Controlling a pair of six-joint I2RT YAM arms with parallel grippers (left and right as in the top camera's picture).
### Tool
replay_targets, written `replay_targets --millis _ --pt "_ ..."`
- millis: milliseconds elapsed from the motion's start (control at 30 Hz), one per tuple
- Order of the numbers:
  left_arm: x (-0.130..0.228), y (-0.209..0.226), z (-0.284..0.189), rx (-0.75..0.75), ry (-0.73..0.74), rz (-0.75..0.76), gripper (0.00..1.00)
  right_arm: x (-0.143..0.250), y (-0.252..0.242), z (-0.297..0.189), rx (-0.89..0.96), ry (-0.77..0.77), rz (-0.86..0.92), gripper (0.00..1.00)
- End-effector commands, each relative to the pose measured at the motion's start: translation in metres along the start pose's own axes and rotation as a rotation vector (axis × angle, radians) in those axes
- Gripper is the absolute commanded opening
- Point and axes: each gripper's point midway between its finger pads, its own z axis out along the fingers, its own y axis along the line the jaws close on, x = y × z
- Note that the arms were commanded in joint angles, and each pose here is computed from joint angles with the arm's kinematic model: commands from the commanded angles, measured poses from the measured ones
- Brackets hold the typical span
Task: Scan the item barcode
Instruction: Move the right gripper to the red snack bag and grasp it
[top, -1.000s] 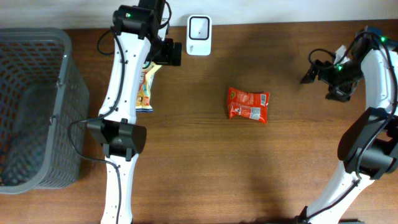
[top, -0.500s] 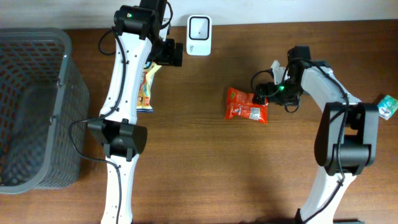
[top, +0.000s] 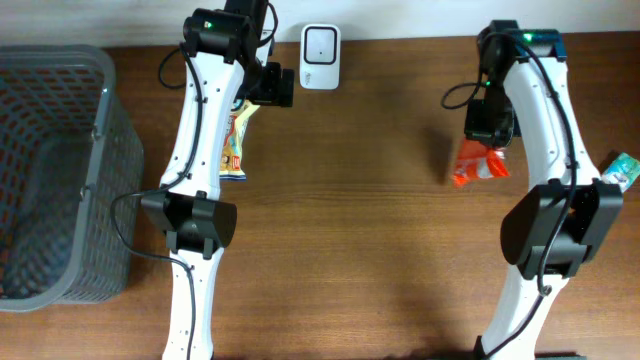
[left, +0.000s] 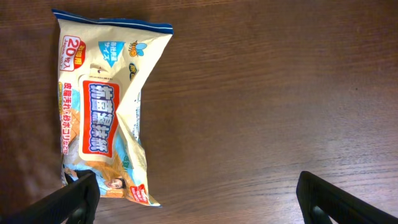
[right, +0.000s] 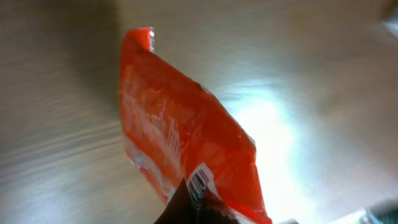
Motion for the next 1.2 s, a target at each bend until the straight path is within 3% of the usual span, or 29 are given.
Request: replay_targets --millis 0,100,200,333,367,467,500,567,600,667,733,867,1033,1067,1167 --pt "-0.001 -0.001 -0.002 -0.005 -0.007 0.008 0.99 -0.015 -0.015 -0.019 0.286 -0.191 0.184 0.04" --pt "-0.001 -0.001 -0.002 -0.005 -0.007 0.008 0.99 -0.010 0.028 0.008 0.383 -0.279 0.082 0.04" --pt "-0.001 -0.001 -0.002 -0.005 -0.007 0.008 0.99 0.013 0.090 0.033 0.404 -0.365 -0.068 0.11" --pt "-0.001 0.000 -0.002 -0.006 -0.007 0.008 0.99 0.053 0.185 0.020 0.337 -0.506 -0.315 0.57" --pt "-0.001 -0.001 -0.002 -0.005 -0.007 0.008 0.99 0.057 0.193 0.018 0.325 -0.521 -0.330 0.58" --pt "-0.001 -0.001 -0.002 -0.005 -0.007 0.008 0.99 0.055 0.196 0.021 0.246 -0.453 -0.349 0.63" --pt "-0.001 -0.001 -0.002 -0.005 -0.007 0.008 0.99 0.051 0.194 0.025 0.206 -0.400 -0.399 0.76" --pt "-0.001 -0.001 -0.002 -0.005 -0.007 0.008 0.99 0.067 0.212 0.038 -0.011 -0.230 -0.660 0.87" --pt "-0.001 0.000 -0.002 -0.006 -0.007 0.008 0.99 0.088 0.232 0.039 -0.186 -0.144 -0.722 0.86" --pt "-0.001 0.000 -0.002 -0.006 -0.007 0.008 0.99 0.107 0.252 0.034 -0.274 -0.130 -0.867 0.89" --pt "-0.001 -0.001 -0.002 -0.005 -0.007 0.008 0.99 0.118 0.280 0.026 -0.296 -0.196 -0.933 0.99" --pt "-0.001 0.000 -0.002 -0.006 -0.007 0.008 0.99 0.088 0.271 0.038 -0.101 -0.344 -0.703 0.99" --pt "-0.001 -0.001 -0.002 -0.005 -0.007 0.008 0.99 0.093 0.262 0.085 -0.016 -0.390 -0.682 0.97" --pt "-0.001 -0.001 -0.002 -0.005 -0.007 0.008 0.99 0.093 0.261 0.086 -0.015 -0.388 -0.682 0.86" --pt "-0.001 -0.001 -0.002 -0.005 -0.007 0.009 0.99 0.089 0.264 0.074 -0.021 -0.397 -0.677 0.36"
